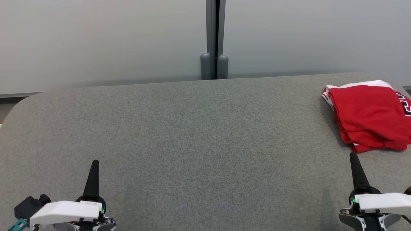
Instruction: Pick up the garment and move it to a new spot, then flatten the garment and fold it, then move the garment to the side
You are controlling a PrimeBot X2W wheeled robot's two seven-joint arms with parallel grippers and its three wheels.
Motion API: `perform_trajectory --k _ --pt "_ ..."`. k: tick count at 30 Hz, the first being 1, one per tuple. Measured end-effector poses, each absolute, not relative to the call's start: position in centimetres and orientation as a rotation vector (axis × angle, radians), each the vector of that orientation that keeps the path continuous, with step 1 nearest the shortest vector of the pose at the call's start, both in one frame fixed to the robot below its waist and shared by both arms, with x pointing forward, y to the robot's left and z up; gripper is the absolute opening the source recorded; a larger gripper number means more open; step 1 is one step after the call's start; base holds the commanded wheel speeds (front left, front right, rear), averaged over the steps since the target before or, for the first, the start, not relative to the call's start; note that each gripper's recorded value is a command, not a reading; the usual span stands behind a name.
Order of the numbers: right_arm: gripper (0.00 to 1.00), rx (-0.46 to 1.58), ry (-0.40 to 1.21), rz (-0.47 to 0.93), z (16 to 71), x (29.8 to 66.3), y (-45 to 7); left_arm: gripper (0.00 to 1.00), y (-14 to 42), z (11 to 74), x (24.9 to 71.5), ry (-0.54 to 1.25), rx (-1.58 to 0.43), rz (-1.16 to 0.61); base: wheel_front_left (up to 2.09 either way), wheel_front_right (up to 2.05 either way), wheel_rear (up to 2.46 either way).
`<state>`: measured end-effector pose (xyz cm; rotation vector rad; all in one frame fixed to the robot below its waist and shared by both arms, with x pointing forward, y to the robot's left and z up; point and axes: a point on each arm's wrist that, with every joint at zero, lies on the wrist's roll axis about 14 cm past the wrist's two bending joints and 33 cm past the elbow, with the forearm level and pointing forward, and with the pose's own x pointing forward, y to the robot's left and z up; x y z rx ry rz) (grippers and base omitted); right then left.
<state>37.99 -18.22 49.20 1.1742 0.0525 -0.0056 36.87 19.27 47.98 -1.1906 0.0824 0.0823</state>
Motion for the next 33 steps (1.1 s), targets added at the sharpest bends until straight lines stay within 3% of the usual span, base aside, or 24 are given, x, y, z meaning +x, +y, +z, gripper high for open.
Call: perform_trajectory --k 33 --pt "0.0 1.449 0.028 -0.015 49.9 38.5 -19.5 0.0 19.7 49.3 38.0 0.043 -1.458 0.042 0.0 0.0 0.0"
